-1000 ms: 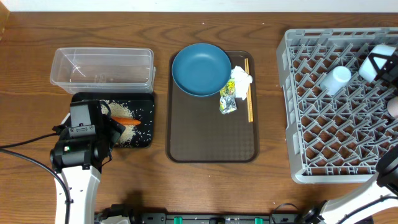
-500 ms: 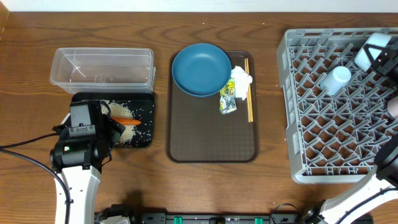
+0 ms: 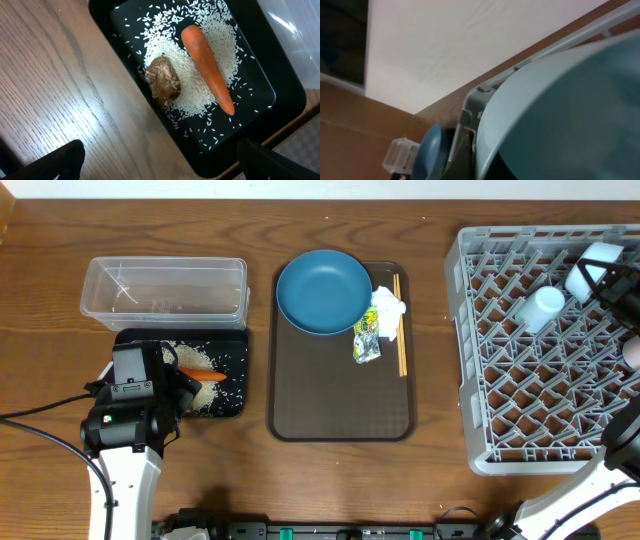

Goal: Sort waste into correct bins and load items into the dishwasher rack
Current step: 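Lower the light-blue bowl into the rack's far corner and release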

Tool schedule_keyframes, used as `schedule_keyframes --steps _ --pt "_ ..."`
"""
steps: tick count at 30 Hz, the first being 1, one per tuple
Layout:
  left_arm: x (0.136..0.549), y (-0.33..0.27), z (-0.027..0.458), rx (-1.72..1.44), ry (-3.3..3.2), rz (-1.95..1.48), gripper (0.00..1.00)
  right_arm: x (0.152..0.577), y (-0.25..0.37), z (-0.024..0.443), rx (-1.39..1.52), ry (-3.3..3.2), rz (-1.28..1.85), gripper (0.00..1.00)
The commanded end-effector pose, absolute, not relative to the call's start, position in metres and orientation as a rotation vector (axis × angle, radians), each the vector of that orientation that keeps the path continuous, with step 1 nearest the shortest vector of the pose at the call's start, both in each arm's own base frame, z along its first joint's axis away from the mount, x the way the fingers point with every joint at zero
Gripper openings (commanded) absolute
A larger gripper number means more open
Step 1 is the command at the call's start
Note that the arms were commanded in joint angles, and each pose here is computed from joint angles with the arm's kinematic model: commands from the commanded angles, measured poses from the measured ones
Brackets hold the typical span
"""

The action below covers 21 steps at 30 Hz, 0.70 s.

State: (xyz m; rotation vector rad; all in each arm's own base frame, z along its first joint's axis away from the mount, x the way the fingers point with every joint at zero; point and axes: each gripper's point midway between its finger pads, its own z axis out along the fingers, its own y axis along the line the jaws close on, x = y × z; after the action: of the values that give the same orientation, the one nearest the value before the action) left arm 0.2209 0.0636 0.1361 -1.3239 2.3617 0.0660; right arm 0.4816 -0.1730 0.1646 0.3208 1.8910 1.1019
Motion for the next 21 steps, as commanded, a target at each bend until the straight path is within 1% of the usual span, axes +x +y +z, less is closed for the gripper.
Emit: schedule_keyframes --steps 1,8,10,13,15,18,19,21 --pt "0.222 0.067 0.141 -1.311 2.351 0.081 0.98 0.477 -0.184 0.157 0.335 1.889 1.085 0.01" --pt "0.222 0.067 0.141 -1.311 2.351 0.081 0.98 0.467 -0.207 0.158 0.420 1.867 1.084 0.01" --pt "0.222 0.067 0.141 -1.311 2.351 0.081 0.98 0.464 -0.213 0.158 0.450 1.861 1.091 0.02" --pt "0.222 0.067 0.141 -1.311 2.351 0.081 0.98 0.460 -0.217 0.164 0.464 1.849 1.102 0.06" --pt "0.222 0.067 0.141 -1.311 2.351 0.081 0.98 0.459 -0.219 0.169 0.472 1.842 1.101 0.10" --pt "0.222 0.067 0.141 -1.311 2.351 0.081 0.98 0.457 -0.219 0.184 0.475 1.832 1.092 0.20" --pt "0.222 0.067 0.141 -1.311 2.351 0.081 0.98 0.456 -0.219 0.189 0.483 1.832 1.082 0.24" --pt "0.222 0.067 0.141 -1.311 2.351 0.081 0.98 0.455 -0.220 0.199 0.514 1.835 1.049 0.36"
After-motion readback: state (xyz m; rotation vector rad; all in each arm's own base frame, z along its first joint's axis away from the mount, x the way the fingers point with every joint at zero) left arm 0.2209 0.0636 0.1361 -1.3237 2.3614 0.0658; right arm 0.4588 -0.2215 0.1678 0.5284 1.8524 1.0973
